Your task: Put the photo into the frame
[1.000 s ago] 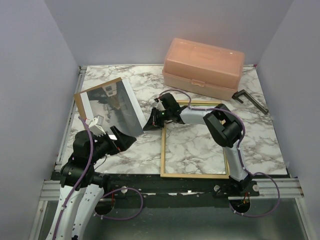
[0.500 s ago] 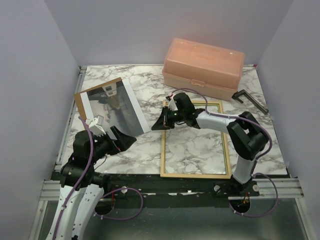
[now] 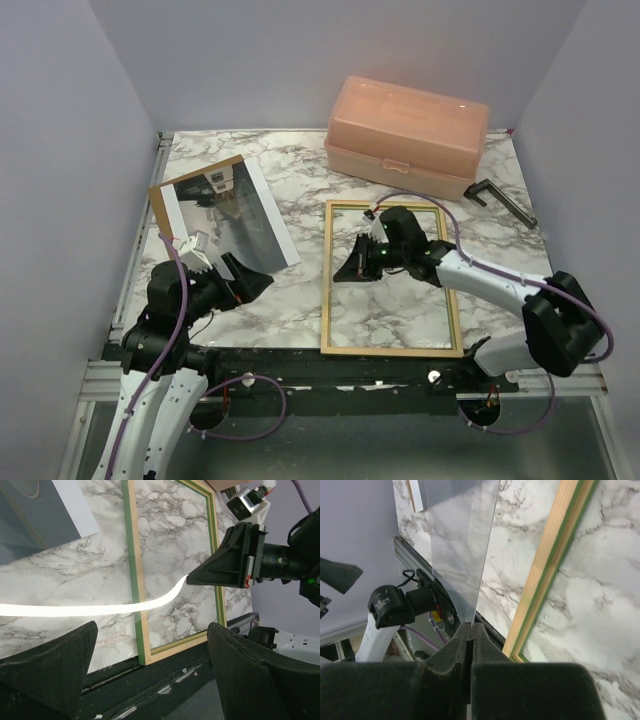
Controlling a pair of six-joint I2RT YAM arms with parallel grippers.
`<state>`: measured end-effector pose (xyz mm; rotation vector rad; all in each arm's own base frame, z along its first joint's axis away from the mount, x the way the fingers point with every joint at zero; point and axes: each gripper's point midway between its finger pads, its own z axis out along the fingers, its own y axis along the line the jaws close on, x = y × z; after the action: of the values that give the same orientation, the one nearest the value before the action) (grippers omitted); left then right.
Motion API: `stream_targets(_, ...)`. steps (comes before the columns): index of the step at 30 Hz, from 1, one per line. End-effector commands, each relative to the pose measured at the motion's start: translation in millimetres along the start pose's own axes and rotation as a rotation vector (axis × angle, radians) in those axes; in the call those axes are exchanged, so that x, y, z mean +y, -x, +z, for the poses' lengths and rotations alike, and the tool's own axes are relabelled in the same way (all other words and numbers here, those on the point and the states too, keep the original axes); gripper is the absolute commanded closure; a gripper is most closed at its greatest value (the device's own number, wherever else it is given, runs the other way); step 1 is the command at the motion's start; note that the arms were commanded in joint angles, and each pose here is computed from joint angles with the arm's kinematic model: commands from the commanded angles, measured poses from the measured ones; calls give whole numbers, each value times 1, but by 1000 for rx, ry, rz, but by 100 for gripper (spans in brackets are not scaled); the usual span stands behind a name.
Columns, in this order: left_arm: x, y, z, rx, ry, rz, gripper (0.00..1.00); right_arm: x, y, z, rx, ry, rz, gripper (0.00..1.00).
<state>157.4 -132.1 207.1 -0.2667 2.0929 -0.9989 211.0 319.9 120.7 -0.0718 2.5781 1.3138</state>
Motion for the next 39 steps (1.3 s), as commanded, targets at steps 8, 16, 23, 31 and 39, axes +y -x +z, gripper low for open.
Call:
stream_targets(8, 0, -7, 1, 17, -27, -11, 7, -62, -21, -36, -80, -252, -54, 29)
stream_targets(16, 4, -13, 2, 36, -18, -20, 7, -63, -2, -17, -34, -205, -53, 28)
stream_targets(23, 2, -18, 0, 35, -46, -42, 6, -59, 12, 10, 64, -33, -11, 29)
stream_targets(31, -1, -20, -2, 41, -63, -51, 6, -53, 8, 37, 162, 119, 18, 36)
stream_targets(39, 0, -22, -3, 36, -67, -56, 6, -49, 1, 40, 204, 197, 47, 56)
